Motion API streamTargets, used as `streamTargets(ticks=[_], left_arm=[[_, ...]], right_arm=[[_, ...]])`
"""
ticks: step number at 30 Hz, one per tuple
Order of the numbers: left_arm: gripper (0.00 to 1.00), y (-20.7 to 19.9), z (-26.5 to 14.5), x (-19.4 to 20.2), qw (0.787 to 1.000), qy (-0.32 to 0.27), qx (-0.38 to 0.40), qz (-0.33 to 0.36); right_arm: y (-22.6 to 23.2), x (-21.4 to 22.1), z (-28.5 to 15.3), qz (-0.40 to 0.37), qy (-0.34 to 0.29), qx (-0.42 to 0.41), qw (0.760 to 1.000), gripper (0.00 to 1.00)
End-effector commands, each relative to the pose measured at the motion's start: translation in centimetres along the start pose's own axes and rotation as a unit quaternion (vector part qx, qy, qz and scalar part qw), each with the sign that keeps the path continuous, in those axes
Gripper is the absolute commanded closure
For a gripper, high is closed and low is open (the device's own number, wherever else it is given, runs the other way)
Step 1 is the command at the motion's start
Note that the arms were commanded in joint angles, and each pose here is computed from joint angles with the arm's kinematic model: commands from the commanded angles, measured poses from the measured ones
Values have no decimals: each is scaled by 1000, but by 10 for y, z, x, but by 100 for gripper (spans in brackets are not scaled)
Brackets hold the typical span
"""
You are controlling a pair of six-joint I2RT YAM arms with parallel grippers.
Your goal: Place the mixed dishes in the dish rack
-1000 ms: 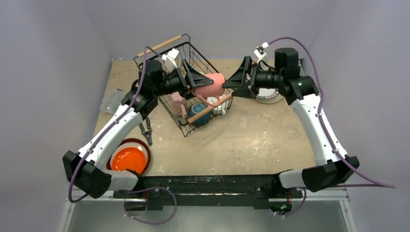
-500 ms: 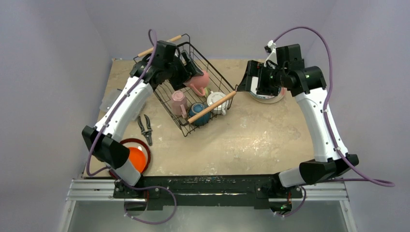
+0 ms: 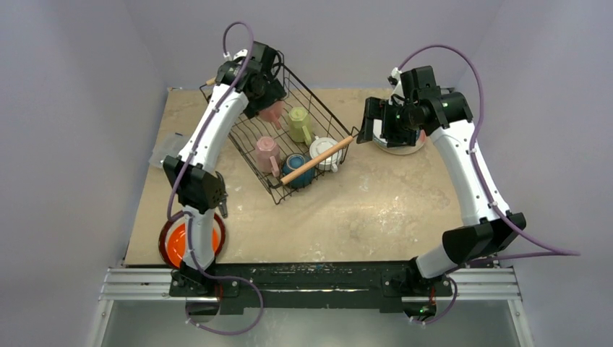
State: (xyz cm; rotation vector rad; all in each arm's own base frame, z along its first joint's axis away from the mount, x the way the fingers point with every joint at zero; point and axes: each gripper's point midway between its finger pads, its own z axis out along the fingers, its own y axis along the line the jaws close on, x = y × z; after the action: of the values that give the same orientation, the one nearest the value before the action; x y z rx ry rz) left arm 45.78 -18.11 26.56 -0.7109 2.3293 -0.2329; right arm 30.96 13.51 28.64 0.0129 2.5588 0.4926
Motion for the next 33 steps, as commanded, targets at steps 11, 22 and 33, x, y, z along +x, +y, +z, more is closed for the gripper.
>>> streamTargets(ticks=[11, 22, 33], left_arm=[[100, -4, 59, -4, 993, -6, -38, -108], [100, -8, 102, 44, 982, 74, -60, -165], [95, -3, 114, 82, 977, 119, -85, -156]], right_arm=[[-11, 2, 18, -11, 23, 21, 999, 4], [-13, 3, 24, -12, 29, 24, 999, 4], [-13, 3, 24, -15, 27, 24, 999, 4]])
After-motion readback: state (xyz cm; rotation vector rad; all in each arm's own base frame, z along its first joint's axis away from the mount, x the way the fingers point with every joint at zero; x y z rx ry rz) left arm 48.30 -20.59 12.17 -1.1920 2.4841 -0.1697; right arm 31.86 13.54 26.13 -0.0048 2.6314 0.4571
